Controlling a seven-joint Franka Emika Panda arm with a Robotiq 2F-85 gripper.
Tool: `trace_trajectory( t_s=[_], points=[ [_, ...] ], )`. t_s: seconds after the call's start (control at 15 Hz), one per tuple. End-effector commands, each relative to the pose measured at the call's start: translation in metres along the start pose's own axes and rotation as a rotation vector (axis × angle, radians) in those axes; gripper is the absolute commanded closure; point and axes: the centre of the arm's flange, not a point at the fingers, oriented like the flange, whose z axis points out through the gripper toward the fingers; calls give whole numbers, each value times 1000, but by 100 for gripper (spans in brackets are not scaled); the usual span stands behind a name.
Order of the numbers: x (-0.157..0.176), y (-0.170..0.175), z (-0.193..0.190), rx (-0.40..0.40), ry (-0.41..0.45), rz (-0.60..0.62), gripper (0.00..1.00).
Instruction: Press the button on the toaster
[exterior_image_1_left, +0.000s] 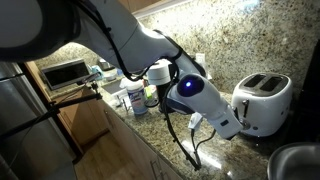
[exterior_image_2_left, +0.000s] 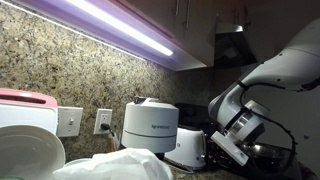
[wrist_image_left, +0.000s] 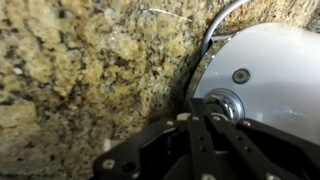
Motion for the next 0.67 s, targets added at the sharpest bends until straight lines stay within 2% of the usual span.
trace_trajectory(
  t_s=[0.0,0.27,0.6],
  points=[
    [-2,-8,-6,47,47,15,100],
    [0,-16,-10,58,69,17,100],
    [0,-16,-7,29,41,-4,100]
  ],
)
